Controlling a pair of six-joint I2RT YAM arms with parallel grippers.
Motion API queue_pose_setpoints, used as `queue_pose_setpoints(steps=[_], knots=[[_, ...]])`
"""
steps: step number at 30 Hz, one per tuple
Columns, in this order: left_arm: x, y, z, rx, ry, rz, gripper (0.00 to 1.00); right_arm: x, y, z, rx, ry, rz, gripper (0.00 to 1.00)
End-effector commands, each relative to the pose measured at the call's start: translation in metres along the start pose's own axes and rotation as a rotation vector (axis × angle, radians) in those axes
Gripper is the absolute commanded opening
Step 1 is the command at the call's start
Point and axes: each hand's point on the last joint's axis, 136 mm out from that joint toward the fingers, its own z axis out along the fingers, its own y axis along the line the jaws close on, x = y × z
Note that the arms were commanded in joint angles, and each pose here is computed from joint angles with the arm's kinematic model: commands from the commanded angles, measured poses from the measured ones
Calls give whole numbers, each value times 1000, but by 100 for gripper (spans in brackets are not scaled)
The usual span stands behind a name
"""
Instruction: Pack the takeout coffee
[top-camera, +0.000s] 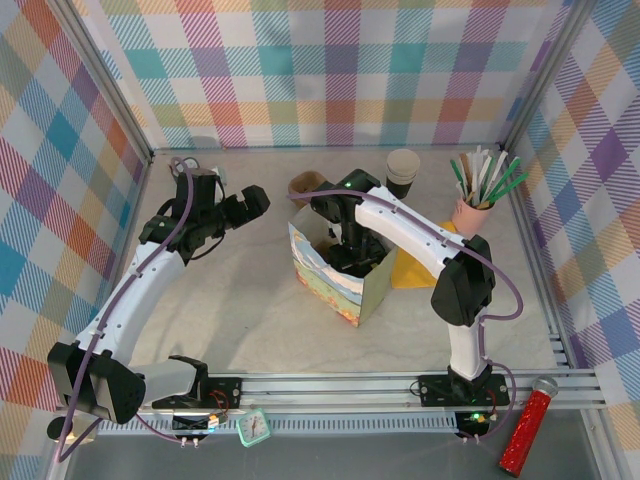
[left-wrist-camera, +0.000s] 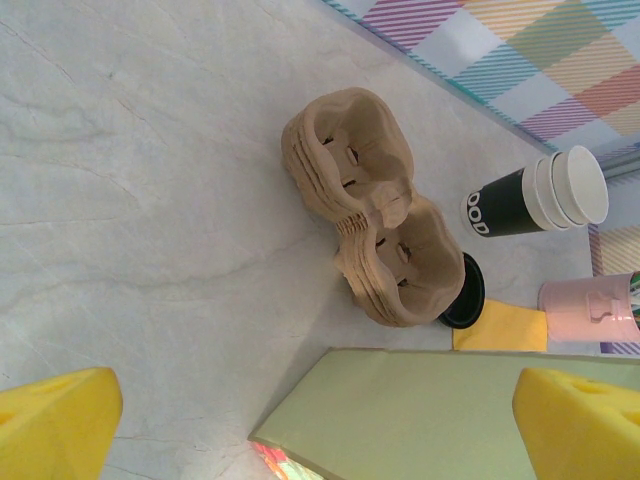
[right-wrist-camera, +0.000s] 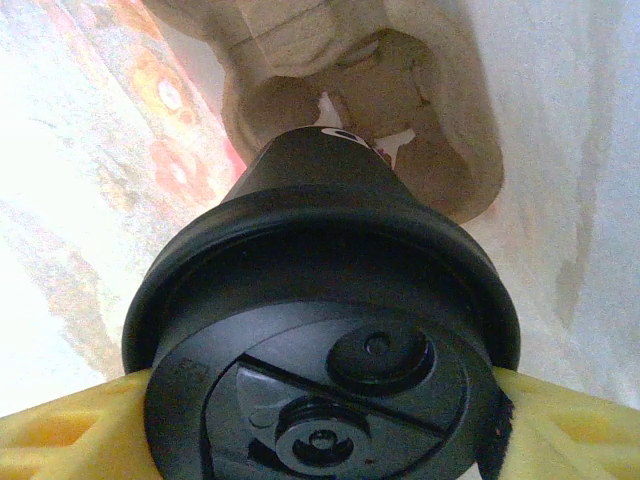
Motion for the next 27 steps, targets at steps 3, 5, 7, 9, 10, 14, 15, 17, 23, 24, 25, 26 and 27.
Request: queue_pose_setpoints(steps=[3,5,7,9,10,14,15,17,23,24,25,26,27], knots=[[-10,-3,-10,11,-36,4,100,39,-21,-15,63,103,37,73],[-9,-3,-10,13,-35,3,100,39,-21,-16,61,101,38,73],[-10,-3,-10,13,-37,1,100,38,-20,-17,62,94,39,73],[-9,-3,-11,12,-36,2,100,37,-21,-19,63,85,39,72],[-9,-3,-11,12,-36,2,100,36,-20,-20,63,81,39,72],[-10,-4,-12,15,-39,3,100,34,-20,-23,59,63,38,73],[-10,-3,-12,13,-40,3,100,33,-20,-23,61,60,39,73],[-11,-3,-13,12,-43,2,100,32,-21,-25,67,53,39,72],[-11,-6,-14,22,-44,6,100,29,-24,-29,82,28,38,73],[-11,-6,-15,25,-44,5,100,28,-25,-29,85,25,37,72],[-11,-6,-15,25,-44,5,100,28,-26,-29,92,22,36,72],[-11,-6,-15,26,-43,5,100,28,-27,-30,97,19,35,73],[-11,-6,-15,27,-43,6,100,28,-27,-30,98,19,36,73]])
